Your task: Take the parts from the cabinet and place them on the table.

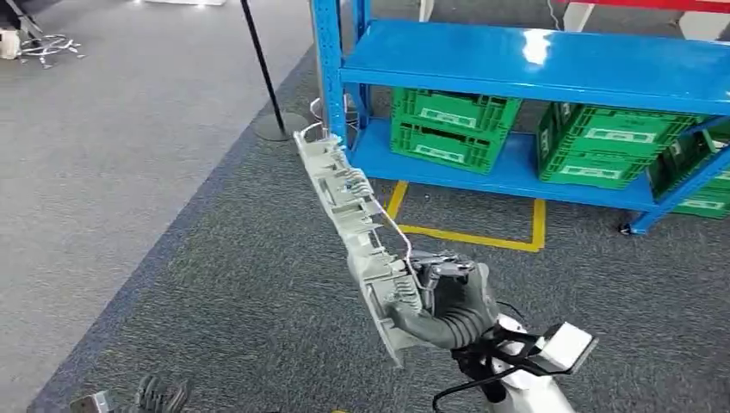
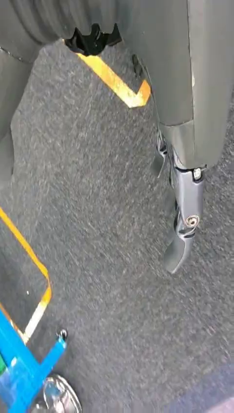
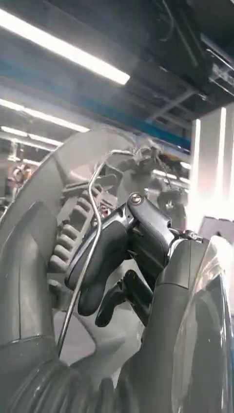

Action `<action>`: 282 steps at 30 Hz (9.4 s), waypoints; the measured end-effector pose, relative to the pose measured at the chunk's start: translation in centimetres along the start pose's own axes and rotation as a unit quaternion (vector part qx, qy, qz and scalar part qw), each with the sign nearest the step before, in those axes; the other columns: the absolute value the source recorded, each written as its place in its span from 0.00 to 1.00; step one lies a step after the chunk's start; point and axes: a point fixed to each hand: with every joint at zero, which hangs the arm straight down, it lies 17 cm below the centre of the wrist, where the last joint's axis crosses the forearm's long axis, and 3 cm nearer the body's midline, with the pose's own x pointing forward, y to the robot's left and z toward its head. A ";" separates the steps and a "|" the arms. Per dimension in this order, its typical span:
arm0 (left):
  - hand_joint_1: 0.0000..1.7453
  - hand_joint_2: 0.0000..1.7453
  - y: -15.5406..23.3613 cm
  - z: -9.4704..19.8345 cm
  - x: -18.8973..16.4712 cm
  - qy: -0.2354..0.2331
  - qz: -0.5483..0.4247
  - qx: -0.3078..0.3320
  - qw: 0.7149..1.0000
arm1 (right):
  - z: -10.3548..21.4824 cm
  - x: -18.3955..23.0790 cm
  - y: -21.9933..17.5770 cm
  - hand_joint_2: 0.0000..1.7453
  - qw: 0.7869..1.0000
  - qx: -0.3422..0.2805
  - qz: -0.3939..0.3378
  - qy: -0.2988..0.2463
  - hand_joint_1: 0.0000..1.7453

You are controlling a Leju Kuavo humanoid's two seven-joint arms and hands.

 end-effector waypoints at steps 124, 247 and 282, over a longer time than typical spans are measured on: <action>0.00 1.00 -6.2 -0.9 -0.5 0.010 -0.036 -0.078 0.996 | -5.2 -5.4 9.3 1.00 0.974 0.207 0.055 0.072 1.00; 0.00 1.00 0.5 0.1 -5.1 0.114 -0.159 0.027 0.980 | -5.8 -1.0 12.2 1.00 0.966 0.255 0.028 0.010 1.00; 0.00 1.00 4.8 4.5 -10.8 0.256 -0.209 0.050 0.942 | -6.6 -1.5 13.0 1.00 0.962 0.272 0.009 0.013 1.00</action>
